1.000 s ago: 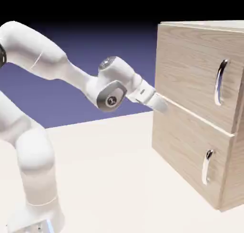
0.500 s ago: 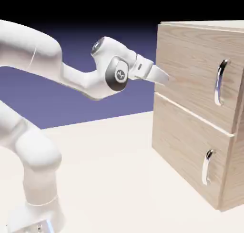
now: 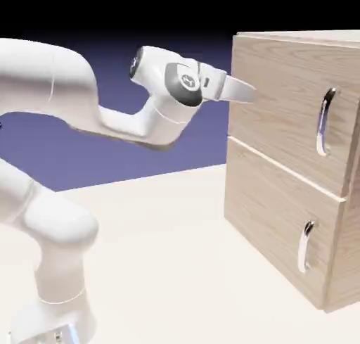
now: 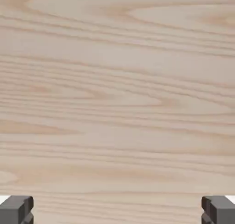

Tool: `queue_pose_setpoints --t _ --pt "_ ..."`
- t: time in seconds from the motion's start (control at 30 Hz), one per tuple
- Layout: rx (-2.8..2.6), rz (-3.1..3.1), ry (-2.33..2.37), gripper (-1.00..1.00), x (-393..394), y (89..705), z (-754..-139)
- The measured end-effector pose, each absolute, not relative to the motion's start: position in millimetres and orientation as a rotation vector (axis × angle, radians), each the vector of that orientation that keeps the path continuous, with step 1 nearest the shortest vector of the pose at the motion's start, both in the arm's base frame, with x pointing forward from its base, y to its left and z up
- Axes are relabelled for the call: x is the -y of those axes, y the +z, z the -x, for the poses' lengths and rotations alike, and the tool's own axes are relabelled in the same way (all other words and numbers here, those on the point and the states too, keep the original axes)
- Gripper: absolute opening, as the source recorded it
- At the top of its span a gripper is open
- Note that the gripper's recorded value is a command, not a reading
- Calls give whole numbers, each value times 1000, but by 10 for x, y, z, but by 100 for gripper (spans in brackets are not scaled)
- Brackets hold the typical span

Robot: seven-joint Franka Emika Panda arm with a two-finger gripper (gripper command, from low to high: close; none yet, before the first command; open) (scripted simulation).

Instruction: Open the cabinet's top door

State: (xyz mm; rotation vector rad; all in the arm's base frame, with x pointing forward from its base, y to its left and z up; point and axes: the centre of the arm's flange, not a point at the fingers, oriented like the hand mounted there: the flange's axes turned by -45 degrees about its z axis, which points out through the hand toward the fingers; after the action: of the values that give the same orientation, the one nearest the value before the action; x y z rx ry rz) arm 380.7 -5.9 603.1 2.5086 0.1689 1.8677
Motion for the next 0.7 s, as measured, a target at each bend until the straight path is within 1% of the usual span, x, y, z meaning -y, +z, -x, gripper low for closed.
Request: queue_pose_setpoints --t 0.37,0.7 --pt "-118 -2391 2033 0 479 6002 -3913" --pt "-71 -2303 2151 0 940 5745 -4147"
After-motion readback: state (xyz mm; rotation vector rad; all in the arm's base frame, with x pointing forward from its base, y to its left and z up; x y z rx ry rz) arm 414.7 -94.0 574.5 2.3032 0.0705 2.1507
